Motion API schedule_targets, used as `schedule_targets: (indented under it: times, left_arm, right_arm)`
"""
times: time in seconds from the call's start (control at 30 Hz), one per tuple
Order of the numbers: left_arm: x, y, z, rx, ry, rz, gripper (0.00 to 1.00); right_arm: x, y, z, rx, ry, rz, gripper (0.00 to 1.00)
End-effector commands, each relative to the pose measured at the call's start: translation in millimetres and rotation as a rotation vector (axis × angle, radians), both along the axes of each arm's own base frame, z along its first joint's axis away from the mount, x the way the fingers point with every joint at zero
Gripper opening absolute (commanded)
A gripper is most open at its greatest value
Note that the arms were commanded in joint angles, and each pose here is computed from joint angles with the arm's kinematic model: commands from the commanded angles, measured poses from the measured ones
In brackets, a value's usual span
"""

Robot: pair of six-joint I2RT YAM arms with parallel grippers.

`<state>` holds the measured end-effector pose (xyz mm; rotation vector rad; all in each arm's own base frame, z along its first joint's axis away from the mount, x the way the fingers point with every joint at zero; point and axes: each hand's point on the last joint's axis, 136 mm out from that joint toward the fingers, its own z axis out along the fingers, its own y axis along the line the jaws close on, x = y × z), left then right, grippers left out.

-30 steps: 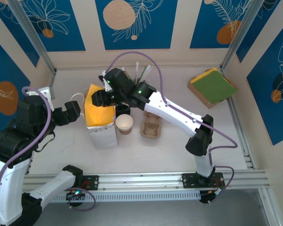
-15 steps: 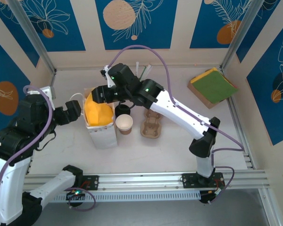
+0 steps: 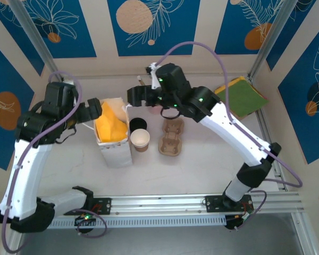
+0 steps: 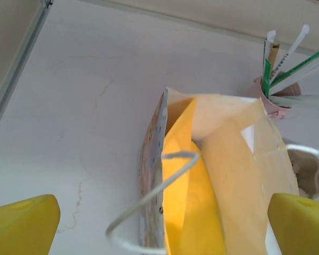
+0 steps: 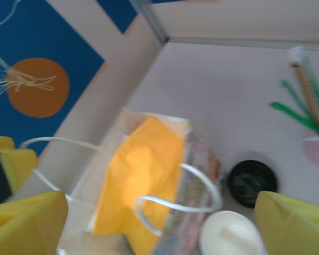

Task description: Pack the takeout coffee

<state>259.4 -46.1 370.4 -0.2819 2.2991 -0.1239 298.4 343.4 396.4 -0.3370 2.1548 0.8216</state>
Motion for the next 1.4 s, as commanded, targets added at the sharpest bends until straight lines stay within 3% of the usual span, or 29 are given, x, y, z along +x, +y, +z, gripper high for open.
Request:
schedule_targets:
  times: [0.0,0.17,0.4,0.57,0.73,0.93,1.07,1.17,1.37]
  left_arm:
    - [22.1,0.9,20.0,-0.045,-0.056,0.016,1.0]
    - [60.9,23.3,19.7,-0.126,-0.047,0.101,1.0]
    - [97.9,77.5,-10.5,-0.079,0.018,0.284,1.0]
    - [103.9,122.2,-71.2,-0.074,0.114,0.455,1.0]
    - [87.3,153.8,-149.7,-0.009,0.227,0.578,1.0]
    - [66.1,169.5,-233.4,0.089,0.344,0.659,1.0]
    - [70.8,165.9,-271.4,0.138,0.357,0.57,1.0]
    - [78.2,165.8,-279.2,0.218,0.272,0.539,1.0]
    - [101.8,140.0,-277.6,0.266,-0.036,0.384,1.0]
  right_arm:
    - [13.7,-47.1,-2.0,-0.022,-0.021,-0.124,0.99]
    - [26.5,-121.4,-25.2,-0.059,0.004,-0.281,0.99]
    - [38.3,-229.4,-71.2,-0.181,0.045,-0.544,0.99]
    - [43.7,-306.9,-118.5,-0.27,0.099,-0.724,0.99]
    - [49.8,-364.7,-174.8,-0.309,0.129,-0.864,0.99]
    - [58.5,-389.5,-236.5,-0.353,0.127,-0.931,0.99]
    - [68.2,-388.7,-268.9,-0.404,0.133,-0.895,0.99]
    - [79.1,-379.3,-284.6,-0.414,0.125,-0.825,0.99]
    - [101.4,-368.0,-299.2,-0.421,0.031,-0.761,0.99]
